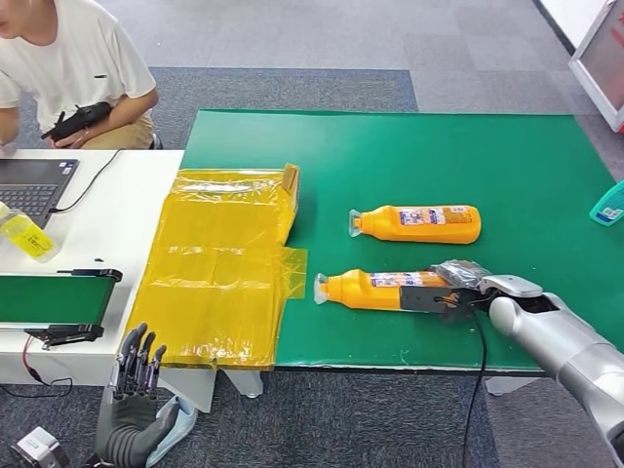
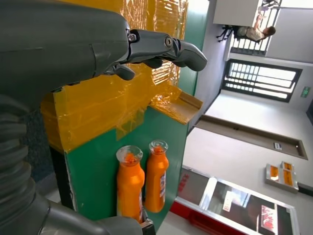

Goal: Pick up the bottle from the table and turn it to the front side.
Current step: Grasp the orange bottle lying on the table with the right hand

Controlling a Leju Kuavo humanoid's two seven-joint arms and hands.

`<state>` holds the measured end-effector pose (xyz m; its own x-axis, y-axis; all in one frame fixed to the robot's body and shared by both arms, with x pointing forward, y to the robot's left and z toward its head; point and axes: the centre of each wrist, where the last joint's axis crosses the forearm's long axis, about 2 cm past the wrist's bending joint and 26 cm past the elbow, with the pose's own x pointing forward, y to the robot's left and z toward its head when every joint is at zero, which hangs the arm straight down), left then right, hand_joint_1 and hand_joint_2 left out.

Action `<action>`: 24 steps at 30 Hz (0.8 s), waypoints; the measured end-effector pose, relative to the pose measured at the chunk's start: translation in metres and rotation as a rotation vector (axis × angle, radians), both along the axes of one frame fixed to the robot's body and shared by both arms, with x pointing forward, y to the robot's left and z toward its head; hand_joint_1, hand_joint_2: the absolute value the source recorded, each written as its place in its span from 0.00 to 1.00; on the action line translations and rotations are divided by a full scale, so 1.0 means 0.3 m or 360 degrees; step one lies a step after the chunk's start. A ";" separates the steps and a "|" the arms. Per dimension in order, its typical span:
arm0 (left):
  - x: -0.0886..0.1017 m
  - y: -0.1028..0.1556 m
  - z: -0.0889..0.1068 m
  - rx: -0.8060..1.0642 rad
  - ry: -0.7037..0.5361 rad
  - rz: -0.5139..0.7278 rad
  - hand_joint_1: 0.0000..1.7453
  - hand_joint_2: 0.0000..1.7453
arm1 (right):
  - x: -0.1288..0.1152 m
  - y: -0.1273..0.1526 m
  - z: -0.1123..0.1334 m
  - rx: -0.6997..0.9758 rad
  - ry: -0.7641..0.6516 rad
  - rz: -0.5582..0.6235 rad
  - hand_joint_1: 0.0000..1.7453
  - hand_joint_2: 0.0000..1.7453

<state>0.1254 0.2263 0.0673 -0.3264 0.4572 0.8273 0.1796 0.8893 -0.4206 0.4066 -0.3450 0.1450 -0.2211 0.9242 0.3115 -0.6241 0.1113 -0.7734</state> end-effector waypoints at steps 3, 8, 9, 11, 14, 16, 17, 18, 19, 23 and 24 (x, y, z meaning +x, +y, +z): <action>0.000 0.000 0.000 -0.0001 0.0001 0.0000 0.00 1.00 | 0.000 0.001 0.000 -0.0002 0.0005 0.0003 1.00 1.00; 0.000 0.000 0.000 -0.0004 0.0005 0.0001 0.00 1.00 | 0.001 0.000 0.002 -0.0007 0.0020 0.0007 1.00 1.00; 0.000 0.001 0.000 -0.0006 0.0005 0.0001 0.00 1.00 | 0.001 -0.001 0.001 -0.0005 0.0019 0.0006 1.00 1.00; 0.000 0.001 0.000 -0.0010 0.0006 0.0004 0.00 1.00 | -0.001 -0.003 -0.001 0.0008 0.0012 0.0000 1.00 1.00; -0.001 0.001 -0.001 -0.0017 0.0010 0.0019 0.00 1.00 | -0.021 -0.002 -0.022 0.0097 -0.0044 -0.0015 1.00 1.00; -0.002 0.001 -0.001 -0.0018 0.0022 0.0037 0.00 1.00 | -0.067 0.024 -0.065 0.0244 -0.0179 0.0000 1.00 1.00; -0.004 0.000 -0.001 -0.0018 0.0034 0.0049 0.00 1.00 | -0.106 0.056 -0.096 0.0345 -0.0274 0.0021 1.00 1.00; -0.005 -0.003 0.000 -0.0019 0.0043 0.0059 0.00 1.00 | -0.151 0.103 -0.126 0.0458 -0.0357 0.0049 1.00 1.00; -0.004 -0.008 0.003 -0.0021 0.0048 0.0065 0.00 1.00 | -0.203 0.157 -0.153 0.0582 -0.0421 0.0070 1.00 1.00; 0.019 -0.041 0.039 -0.0025 0.0004 0.0027 0.00 1.00 | -0.375 0.362 -0.181 0.1177 -0.0459 0.0076 1.00 1.00; 0.026 -0.051 0.048 -0.0001 -0.0007 0.0010 0.00 1.00 | -0.397 0.399 -0.166 0.1355 -0.0461 0.0053 1.00 1.00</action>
